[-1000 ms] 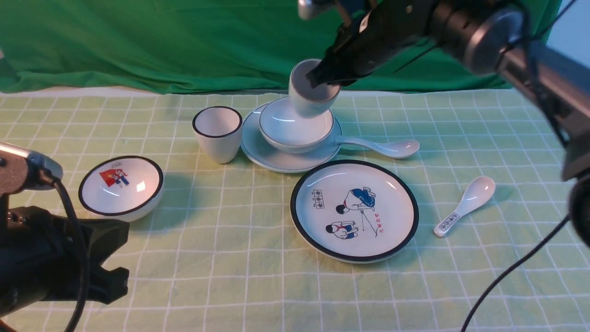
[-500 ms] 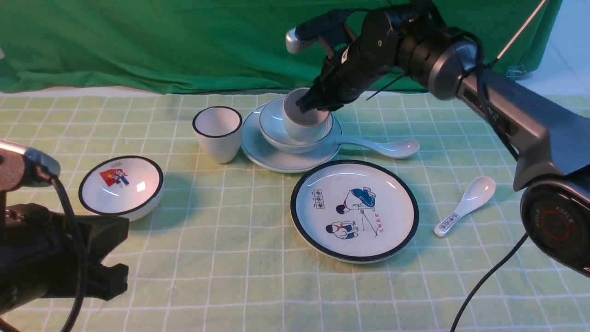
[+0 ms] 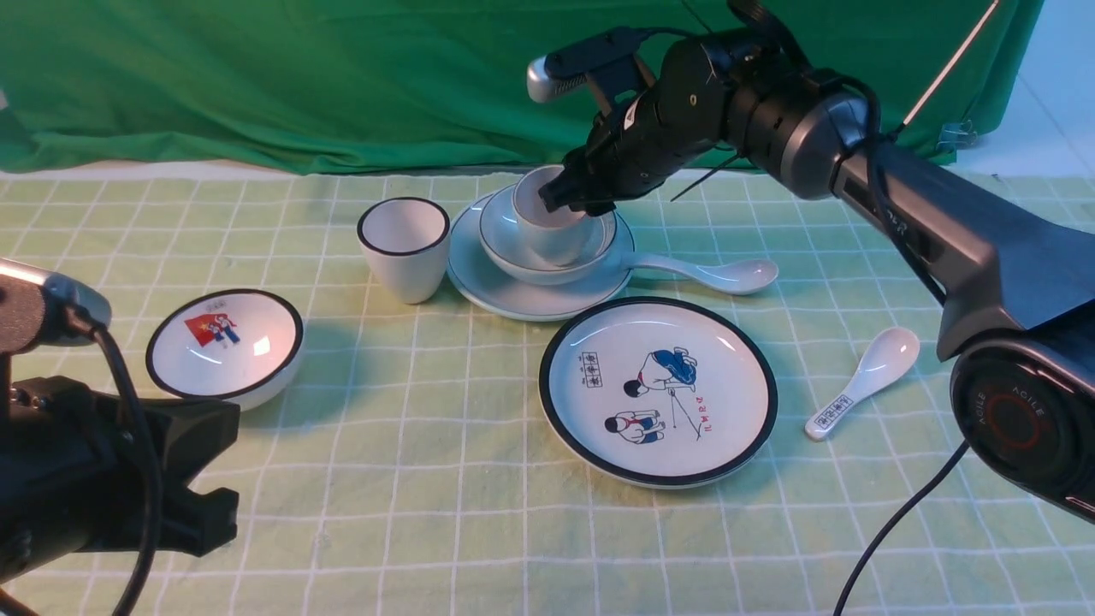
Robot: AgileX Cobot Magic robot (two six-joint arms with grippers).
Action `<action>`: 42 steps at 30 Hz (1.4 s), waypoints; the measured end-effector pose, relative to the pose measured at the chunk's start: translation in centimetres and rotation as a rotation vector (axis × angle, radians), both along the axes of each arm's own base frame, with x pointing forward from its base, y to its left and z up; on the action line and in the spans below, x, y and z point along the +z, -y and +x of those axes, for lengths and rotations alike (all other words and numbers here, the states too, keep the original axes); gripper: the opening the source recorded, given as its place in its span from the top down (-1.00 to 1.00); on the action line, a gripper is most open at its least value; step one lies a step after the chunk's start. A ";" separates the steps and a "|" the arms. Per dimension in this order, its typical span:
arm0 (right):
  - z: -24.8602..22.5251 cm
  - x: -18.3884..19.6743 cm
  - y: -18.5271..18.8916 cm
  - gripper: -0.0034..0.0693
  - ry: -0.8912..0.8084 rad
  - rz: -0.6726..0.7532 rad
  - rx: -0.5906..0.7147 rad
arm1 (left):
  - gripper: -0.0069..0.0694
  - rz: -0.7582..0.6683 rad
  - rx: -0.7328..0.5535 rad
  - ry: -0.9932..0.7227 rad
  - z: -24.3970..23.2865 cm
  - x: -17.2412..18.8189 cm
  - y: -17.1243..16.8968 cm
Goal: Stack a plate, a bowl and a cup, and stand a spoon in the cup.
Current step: Use the right arm to put the blue teacup into the blue rice bowl in the middle, then use the right arm to grab a blue soup spoon
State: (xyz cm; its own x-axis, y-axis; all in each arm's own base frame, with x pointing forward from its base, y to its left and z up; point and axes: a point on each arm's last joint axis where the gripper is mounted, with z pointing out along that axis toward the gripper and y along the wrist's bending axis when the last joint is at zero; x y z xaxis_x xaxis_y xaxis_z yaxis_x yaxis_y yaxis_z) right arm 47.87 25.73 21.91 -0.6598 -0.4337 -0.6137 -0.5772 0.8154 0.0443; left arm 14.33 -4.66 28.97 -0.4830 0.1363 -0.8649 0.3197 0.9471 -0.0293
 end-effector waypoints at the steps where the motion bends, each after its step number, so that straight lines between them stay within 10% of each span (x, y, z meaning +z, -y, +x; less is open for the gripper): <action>1: 0.0 0.0 0.0 -0.05 0.002 0.001 0.000 | 0.78 0.000 0.000 0.000 0.0 0.0 0.0; 11: -1.3 4.7 0.7 -0.54 0.058 0.004 0.034 | 0.78 -0.005 0.003 -0.001 0.0 0.0 0.0; 23: -3.2 13.2 7.4 -0.60 0.139 -0.096 0.094 | 0.78 -0.005 0.003 -0.001 0.0 0.0 0.0; 33: -1.5 1.4 9.4 -0.52 -0.140 -0.296 0.277 | 0.78 0.003 0.002 0.001 0.0 0.0 0.0; 42: 0.0 -3.4 6.3 -0.50 -0.042 -0.299 0.328 | 0.78 0.025 -0.001 0.009 0.0 -0.1 -0.1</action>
State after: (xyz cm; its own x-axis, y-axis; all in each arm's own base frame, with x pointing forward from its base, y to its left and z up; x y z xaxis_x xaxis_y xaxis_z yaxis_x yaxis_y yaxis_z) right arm 47.84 19.46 18.50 -0.4790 -0.7787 -0.4053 -0.8105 0.5696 -0.1366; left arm 14.36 -4.55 28.82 -0.4755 0.1579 -0.8654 0.3204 0.9473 -0.0032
